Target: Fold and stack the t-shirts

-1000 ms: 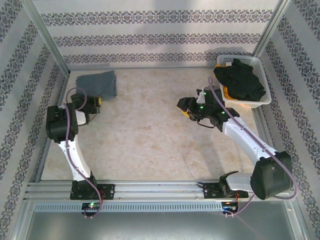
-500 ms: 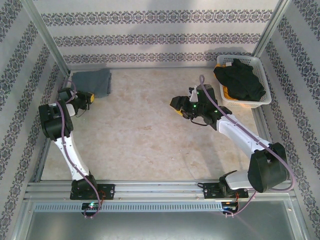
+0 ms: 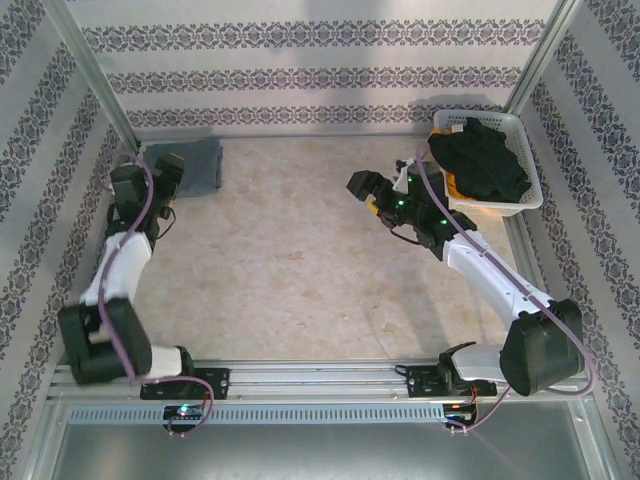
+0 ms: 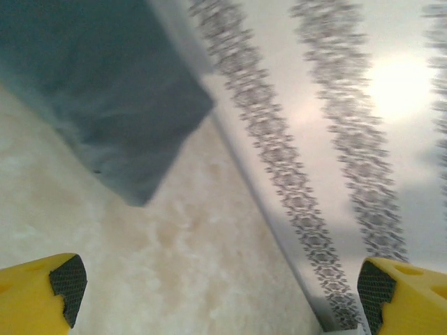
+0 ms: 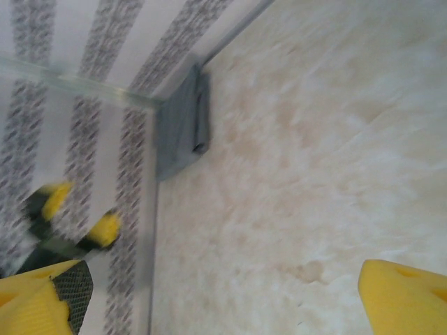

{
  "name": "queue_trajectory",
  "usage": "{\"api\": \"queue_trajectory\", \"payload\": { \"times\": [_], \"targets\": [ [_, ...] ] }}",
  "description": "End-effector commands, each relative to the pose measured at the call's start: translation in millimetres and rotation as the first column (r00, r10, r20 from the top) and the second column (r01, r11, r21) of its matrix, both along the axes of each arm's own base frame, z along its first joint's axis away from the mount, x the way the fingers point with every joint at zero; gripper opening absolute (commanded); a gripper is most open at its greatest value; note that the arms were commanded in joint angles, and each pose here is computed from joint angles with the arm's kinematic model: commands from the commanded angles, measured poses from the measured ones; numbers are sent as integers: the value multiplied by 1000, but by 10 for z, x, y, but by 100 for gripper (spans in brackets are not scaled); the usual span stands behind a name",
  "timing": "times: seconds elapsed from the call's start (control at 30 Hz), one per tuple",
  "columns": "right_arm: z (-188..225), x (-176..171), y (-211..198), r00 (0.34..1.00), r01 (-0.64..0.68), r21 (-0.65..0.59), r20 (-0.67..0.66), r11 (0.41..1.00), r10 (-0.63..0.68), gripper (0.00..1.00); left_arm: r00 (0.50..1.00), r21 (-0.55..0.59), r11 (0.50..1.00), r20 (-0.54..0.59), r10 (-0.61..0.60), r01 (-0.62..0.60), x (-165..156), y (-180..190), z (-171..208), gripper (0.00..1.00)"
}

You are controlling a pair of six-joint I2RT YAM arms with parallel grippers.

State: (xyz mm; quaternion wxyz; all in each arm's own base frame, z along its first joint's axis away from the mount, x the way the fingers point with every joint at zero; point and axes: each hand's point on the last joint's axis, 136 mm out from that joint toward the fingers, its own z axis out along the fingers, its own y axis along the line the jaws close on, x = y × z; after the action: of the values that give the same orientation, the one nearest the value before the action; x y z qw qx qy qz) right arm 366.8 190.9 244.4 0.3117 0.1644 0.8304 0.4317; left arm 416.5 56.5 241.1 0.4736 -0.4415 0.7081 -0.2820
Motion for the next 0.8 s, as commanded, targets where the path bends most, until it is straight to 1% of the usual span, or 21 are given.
{"api": "queue_trajectory", "payload": {
  "times": [0.0,0.03,0.07,0.1,0.13,0.17,0.23,0.27,0.3,0.33,0.37,0.4,0.47,0.5,0.57,0.63,0.73,0.77],
  "targets": [
    [127,-20,-479,987,155,-200,63,967,-146,98,947,246,944,-177,268,-221,-546,214,-210,100],
    [94,-46,-623,981,192,-278,62,941,-182,98,928,319,919,-211,307,-232,-670,194,-207,100],
    [24,-93,-790,974,224,-366,56,903,-219,98,900,408,877,-233,369,-254,-837,217,-146,100],
    [-33,-129,-954,965,255,-453,67,855,-252,98,871,508,822,-247,425,-258,-1000,237,-112,100],
    [-94,-179,-1131,951,292,-529,76,797,-299,98,859,591,772,-247,449,-234,-1105,238,-93,100],
    [-157,-228,-1319,933,335,-597,104,729,-344,98,862,663,727,-251,440,-178,-1177,216,-114,100],
    [-253,-275,-1562,910,399,-667,204,629,-362,98,898,741,671,-278,342,-26,-1192,142,-255,100],
    [-283,-296,-1672,889,448,-692,279,566,-363,98,920,779,621,-298,256,80,-1166,66,-380,100],
    [-321,-318,-1746,873,484,-719,356,498,-334,98,936,809,569,-300,183,148,-1135,-4,-500,100],
    [-337,-329,-1782,861,508,-742,418,438,-290,98,940,821,546,-300,161,168,-1157,-18,-608,100],
    [-388,-331,-1780,857,514,-769,466,380,-217,98,947,824,534,-297,120,190,-1169,-58,-752,100],
    [-473,-332,-1785,861,508,-791,481,343,-167,98,957,827,526,-280,80,198,-1168,-101,-850,100],
    [-683,-325,-1834,885,464,-828,447,316,-130,98,966,830,520,-255,31,203,-1136,-167,-979,100],
    [-797,-312,-1860,896,444,-835,425,326,-131,98,968,833,512,-250,5,212,-1085,-204,-1040,100],
    [-966,-274,-1901,899,437,-831,416,344,-136,98,967,832,509,-257,0,221,-991,-217,-1159,100],
    [-1081,-216,-1908,895,445,-820,426,361,-133,98,966,824,520,-258,-12,226,-867,-215,-1251,100],
    [-1192,-79,-1901,880,468,-783,455,410,-136,98,978,819,546,-211,1,176,-672,-149,-1290,100],
    [-1200,-22,-1904,881,465,-786,454,407,-131,98,984,821,551,-179,-1,150,-586,-131,-1275,100]
  ]
}}
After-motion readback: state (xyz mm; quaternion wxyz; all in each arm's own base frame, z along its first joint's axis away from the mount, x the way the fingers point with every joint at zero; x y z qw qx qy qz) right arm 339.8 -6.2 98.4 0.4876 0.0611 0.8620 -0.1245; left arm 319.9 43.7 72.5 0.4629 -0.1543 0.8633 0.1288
